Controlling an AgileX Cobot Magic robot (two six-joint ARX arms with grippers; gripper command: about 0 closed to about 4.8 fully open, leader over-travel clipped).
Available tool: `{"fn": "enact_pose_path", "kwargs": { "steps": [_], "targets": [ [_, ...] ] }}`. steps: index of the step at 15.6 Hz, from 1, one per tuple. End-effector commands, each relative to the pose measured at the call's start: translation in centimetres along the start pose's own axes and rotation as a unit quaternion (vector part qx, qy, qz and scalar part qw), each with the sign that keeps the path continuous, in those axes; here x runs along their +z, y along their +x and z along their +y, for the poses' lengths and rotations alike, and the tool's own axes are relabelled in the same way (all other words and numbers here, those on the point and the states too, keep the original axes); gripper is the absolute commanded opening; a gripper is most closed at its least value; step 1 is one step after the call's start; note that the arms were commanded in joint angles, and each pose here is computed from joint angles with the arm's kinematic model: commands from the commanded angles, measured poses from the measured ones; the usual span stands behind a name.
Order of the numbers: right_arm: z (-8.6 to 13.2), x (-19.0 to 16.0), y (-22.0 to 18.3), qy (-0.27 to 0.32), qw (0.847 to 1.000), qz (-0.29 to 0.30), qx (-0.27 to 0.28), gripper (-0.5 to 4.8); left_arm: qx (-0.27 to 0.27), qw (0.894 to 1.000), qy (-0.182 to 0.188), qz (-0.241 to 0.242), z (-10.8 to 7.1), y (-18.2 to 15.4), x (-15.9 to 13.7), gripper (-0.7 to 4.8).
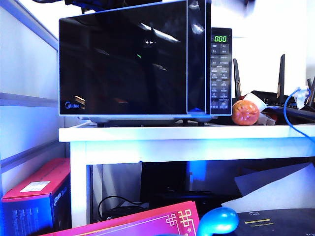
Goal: Open the microwave door, place the orange inside the microwave, then close the microwave door.
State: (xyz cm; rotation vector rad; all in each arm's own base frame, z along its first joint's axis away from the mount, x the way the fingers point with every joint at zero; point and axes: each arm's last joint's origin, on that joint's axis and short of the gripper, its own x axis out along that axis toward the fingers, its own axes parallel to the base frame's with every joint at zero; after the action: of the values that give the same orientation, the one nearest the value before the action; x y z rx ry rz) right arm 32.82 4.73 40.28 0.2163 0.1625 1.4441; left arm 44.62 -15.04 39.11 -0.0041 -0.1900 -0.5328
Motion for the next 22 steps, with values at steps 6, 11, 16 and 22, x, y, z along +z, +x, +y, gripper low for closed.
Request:
{"fn": "enact_pose_path", "kwargs": {
  "steps": [6, 11, 16, 22],
  "targets": [
    [-0.7, 0.8, -1.3, -0.096, 0.987, -0.045, -0.122, 3.95, 0.000, 0.999, -0.001, 0.038, 0.1, 0.2, -1.4, -0.05],
    [-2.8, 0.3, -1.3, -0.125, 0.942, -0.079, -0.302, 3.94, -0.001, 0.999, -0.001, 0.038, 0.1, 0.2, -1.4, -0.05],
    [-7.1, -3.5, 0.4, -0.066, 0.947, -0.050, -0.310, 3.86, -0.012, 0.999, -0.002, 0.039, 0.0, 0.1, -1.4, -0.05],
    [-6.8, -3.9, 1.6, -0.065, 0.972, -0.033, -0.225, 3.86, -0.028, 0.999, -0.014, 0.027, -0.1, 0.2, -0.2, -0.05]
  ]
}}
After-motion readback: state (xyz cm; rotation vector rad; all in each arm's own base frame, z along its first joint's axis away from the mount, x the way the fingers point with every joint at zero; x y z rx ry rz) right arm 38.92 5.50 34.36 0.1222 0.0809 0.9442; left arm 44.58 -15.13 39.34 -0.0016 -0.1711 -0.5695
